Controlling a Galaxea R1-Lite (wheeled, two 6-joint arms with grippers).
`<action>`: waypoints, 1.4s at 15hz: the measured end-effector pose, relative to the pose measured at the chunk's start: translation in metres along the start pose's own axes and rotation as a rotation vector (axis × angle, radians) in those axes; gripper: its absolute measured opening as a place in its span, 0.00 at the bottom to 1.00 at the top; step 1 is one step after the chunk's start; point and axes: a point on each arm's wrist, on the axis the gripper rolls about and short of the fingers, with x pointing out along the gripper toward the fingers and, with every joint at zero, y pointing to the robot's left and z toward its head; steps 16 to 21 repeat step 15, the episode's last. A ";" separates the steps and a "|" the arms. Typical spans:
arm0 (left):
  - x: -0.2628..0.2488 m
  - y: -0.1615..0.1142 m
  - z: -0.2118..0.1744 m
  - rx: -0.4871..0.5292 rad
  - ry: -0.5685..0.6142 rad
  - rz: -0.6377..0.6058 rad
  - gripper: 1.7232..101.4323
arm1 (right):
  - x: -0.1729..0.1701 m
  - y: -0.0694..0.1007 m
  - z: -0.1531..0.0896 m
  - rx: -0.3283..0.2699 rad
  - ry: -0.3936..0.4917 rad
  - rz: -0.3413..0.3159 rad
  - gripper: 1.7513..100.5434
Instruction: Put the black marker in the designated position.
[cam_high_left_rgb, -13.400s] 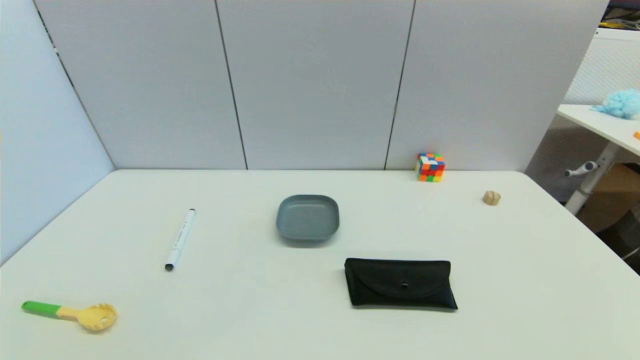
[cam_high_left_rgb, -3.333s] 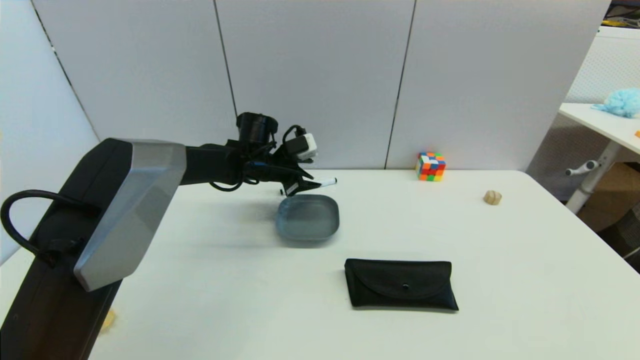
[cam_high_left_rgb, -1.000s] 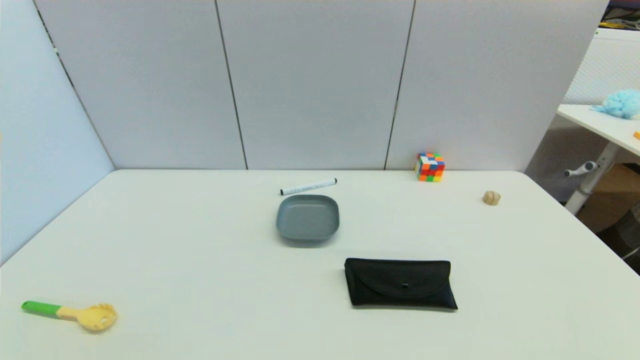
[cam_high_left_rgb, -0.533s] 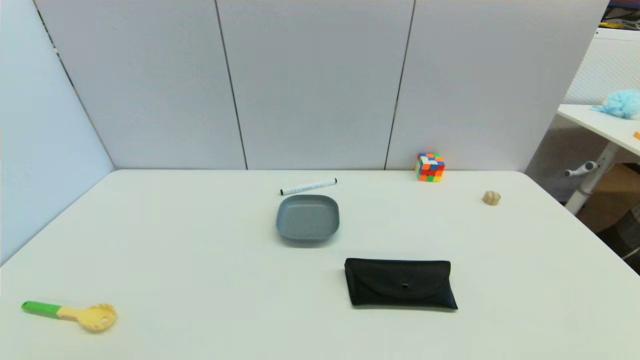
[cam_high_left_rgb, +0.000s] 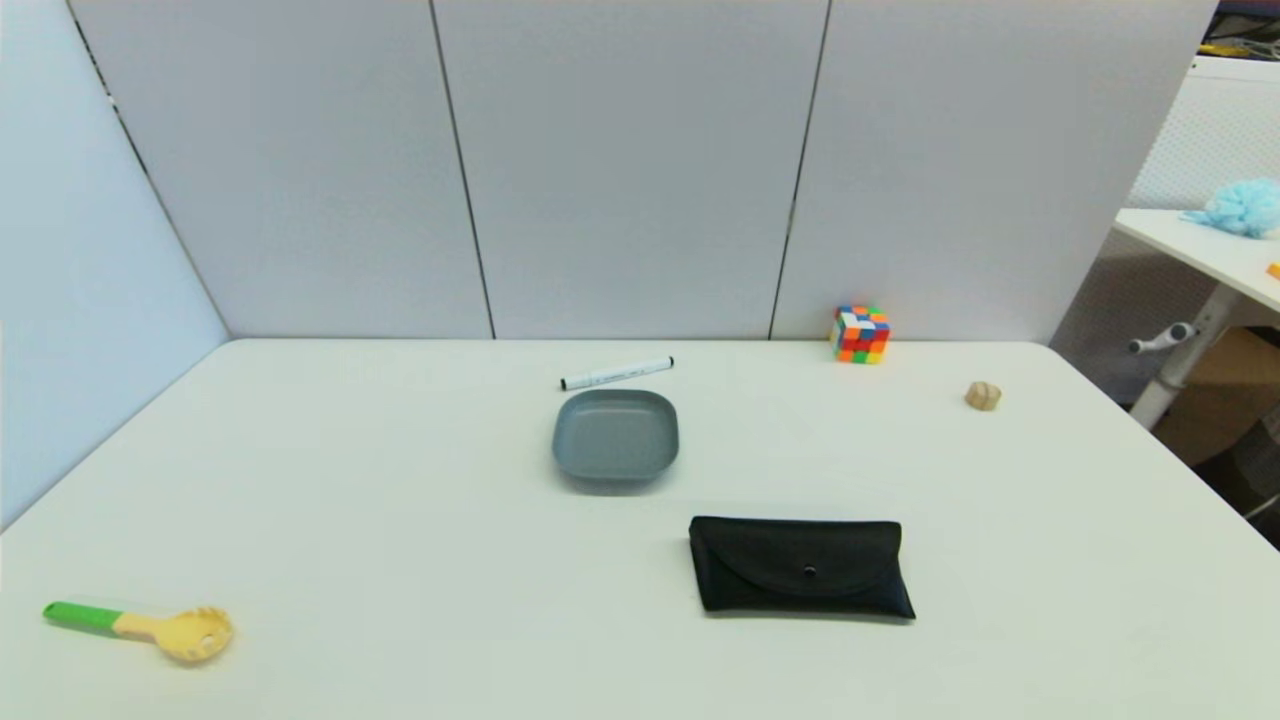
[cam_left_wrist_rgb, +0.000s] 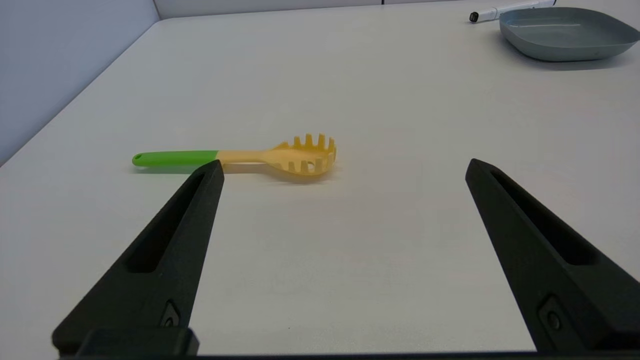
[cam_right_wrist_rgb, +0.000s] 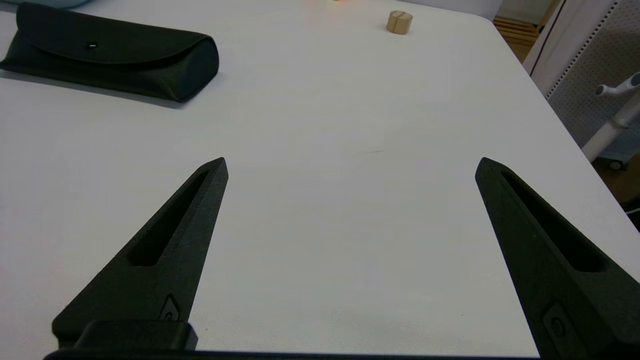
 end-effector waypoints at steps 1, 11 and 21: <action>0.000 0.000 0.000 0.000 0.000 0.000 0.96 | 0.000 0.000 0.000 0.000 0.000 0.000 0.97; 0.000 0.000 0.000 0.000 0.000 0.000 0.96 | 0.000 -0.001 0.000 0.015 0.002 -0.025 0.97; 0.000 0.000 0.000 0.000 0.000 0.000 0.96 | 0.000 0.000 0.000 0.019 0.004 -0.022 0.97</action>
